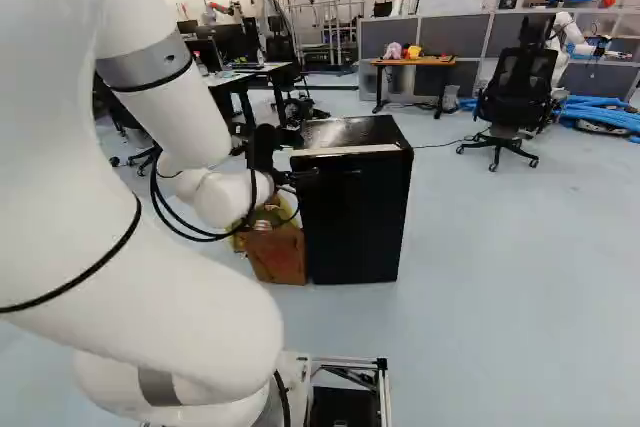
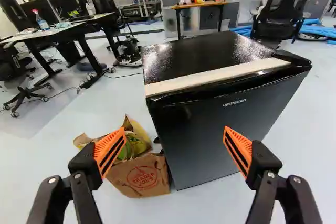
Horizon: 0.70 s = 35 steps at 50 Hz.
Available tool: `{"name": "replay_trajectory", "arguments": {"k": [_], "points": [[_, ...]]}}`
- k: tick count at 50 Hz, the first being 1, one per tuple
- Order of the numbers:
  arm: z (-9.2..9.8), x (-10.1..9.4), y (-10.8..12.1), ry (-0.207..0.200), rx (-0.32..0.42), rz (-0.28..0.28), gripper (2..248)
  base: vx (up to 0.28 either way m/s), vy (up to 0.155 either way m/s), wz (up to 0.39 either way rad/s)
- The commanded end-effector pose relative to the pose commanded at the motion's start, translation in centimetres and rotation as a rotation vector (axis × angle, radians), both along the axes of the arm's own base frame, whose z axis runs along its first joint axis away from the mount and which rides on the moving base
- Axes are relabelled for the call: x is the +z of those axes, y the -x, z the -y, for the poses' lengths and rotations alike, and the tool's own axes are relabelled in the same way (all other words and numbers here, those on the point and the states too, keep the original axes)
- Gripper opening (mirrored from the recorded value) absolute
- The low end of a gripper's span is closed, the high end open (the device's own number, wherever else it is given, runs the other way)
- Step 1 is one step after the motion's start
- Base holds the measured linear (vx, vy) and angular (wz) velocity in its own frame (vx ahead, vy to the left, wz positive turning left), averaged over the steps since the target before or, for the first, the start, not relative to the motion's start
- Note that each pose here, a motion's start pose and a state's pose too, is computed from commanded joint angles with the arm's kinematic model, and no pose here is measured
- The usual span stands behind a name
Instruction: Grab a drink from the fridge
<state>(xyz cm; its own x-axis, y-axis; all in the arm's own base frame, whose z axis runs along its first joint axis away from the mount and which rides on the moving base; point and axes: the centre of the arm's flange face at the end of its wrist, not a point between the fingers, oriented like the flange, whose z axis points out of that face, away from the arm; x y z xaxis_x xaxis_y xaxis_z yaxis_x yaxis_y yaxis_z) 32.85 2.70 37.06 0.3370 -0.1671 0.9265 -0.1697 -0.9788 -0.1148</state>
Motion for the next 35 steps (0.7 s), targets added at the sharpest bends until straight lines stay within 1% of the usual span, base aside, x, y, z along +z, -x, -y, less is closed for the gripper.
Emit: {"name": "replay_trajectory", "arguments": {"k": [21,35], "points": [[-1.4,0.0,-1.3,-0.012,0.009,-0.003,247,0.000,0.000,0.000],[-2.8,0.1,-3.2,-0.016,0.025,-0.005,247,0.000,0.000,0.000]]}}
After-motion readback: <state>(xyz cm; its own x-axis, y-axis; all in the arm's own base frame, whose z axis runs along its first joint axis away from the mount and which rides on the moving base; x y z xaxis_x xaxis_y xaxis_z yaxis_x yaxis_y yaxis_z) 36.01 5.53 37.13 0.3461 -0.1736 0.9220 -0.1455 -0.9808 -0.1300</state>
